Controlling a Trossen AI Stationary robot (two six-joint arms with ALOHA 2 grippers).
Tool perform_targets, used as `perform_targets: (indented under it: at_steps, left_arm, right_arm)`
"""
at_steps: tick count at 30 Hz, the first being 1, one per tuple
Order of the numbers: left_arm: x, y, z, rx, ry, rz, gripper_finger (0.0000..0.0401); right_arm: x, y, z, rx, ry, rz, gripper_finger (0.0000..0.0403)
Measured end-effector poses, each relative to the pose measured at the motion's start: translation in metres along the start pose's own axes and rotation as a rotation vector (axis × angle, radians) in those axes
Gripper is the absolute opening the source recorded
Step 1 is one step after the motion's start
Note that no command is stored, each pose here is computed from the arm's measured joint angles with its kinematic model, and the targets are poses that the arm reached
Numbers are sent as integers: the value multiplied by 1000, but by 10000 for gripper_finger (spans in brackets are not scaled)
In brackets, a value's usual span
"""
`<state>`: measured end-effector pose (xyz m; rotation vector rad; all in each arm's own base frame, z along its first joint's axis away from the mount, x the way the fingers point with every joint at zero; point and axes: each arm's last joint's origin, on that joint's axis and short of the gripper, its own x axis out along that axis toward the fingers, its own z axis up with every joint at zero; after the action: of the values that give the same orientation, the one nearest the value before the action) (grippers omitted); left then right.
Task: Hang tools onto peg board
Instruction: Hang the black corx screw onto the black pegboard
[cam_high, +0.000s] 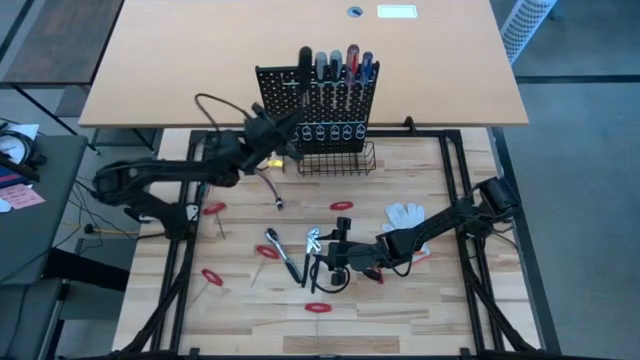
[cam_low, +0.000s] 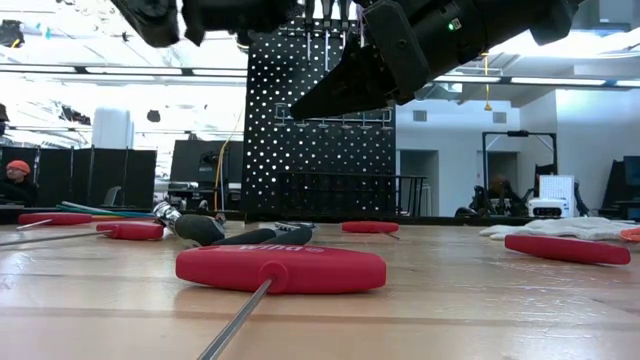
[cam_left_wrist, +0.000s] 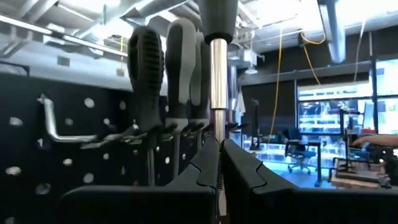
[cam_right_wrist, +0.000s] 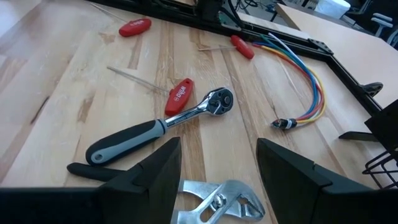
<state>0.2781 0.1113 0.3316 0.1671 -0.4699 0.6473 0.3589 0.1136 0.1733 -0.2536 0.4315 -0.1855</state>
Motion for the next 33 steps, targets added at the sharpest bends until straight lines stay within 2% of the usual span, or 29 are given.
perform_targets:
  at_steps: [6,19,24,33]
  left_arm:
    - [7,-1,-2,-29,-68,62,0]
    - [6,2,-9,18,32,246,0]
    - [5,-1,-7,54,26,243,0]
    - [5,1,-7,51,32,283,0]
  right_arm:
    - [0,0,-2,12,15,2,214]
    - [-2,4,-4,37,40,12,214]
    - [-2,4,-4,38,40,11,214]
    - [-2,4,-5,37,41,11,214]
